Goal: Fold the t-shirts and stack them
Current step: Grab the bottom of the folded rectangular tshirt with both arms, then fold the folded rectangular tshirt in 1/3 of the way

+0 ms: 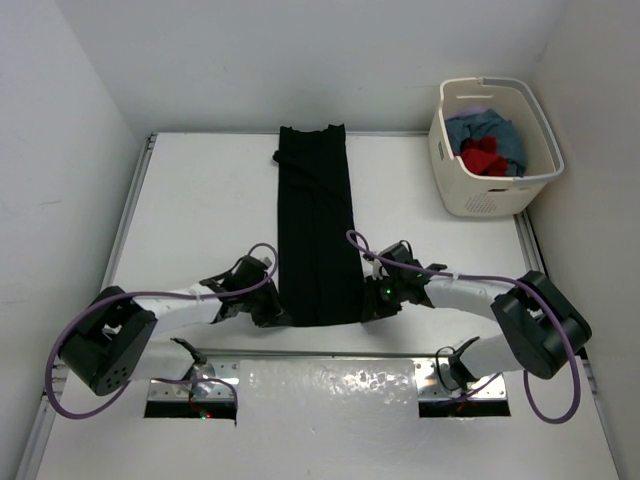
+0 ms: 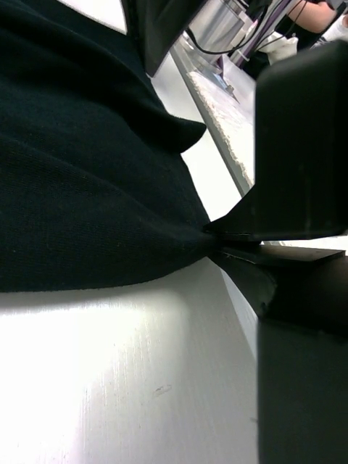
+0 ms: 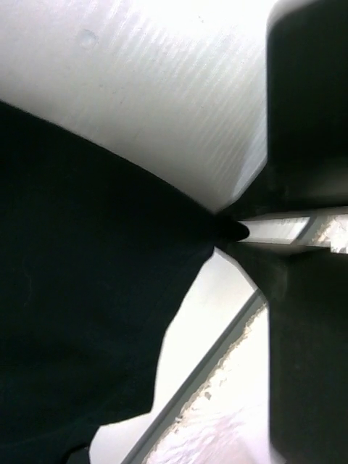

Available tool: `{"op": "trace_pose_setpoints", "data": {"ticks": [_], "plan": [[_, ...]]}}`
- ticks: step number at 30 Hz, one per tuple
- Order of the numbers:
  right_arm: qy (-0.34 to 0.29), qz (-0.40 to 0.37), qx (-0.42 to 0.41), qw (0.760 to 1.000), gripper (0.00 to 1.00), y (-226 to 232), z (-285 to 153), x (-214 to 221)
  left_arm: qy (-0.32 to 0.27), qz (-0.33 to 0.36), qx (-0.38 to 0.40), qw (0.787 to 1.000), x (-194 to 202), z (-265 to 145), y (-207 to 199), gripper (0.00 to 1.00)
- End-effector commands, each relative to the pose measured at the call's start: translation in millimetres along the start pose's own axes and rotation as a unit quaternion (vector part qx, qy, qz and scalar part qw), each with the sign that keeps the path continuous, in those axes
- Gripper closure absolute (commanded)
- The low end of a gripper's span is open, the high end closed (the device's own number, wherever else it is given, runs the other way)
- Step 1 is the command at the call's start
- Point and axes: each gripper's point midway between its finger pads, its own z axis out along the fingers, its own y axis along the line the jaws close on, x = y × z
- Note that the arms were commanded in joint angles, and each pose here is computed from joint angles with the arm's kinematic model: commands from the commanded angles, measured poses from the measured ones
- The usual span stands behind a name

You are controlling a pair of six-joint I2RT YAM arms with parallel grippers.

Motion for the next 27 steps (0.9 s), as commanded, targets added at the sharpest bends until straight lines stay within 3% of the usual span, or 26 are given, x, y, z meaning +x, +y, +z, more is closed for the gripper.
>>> {"op": "trace_pose_setpoints", "data": {"ticks": [1, 3, 12, 19, 27], "plan": [[-0.029, -0.026, -0.014, 0.999, 0.93, 7, 0, -17, -0.011, 0.020, -0.026, 0.999, -5, 0, 6, 1.00], [-0.046, -0.037, -0.013, 0.998, 1.00, 11, -3, -29, -0.021, 0.028, -0.013, 0.999, -14, -4, -9, 1.00], [-0.125, -0.080, 0.053, 0.987, 1.00, 16, -31, -97, -0.103, 0.027, 0.028, 0.994, -79, -38, -75, 1.00], [-0.182, -0.086, 0.123, 0.972, 1.00, 16, -54, -179, -0.195, 0.019, 0.058, 0.979, -163, -68, -99, 1.00], [-0.229, -0.116, 0.125, 0.958, 1.00, 15, -74, -277, -0.259, 0.052, 0.074, 0.962, -246, -76, -144, 1.00]]}}
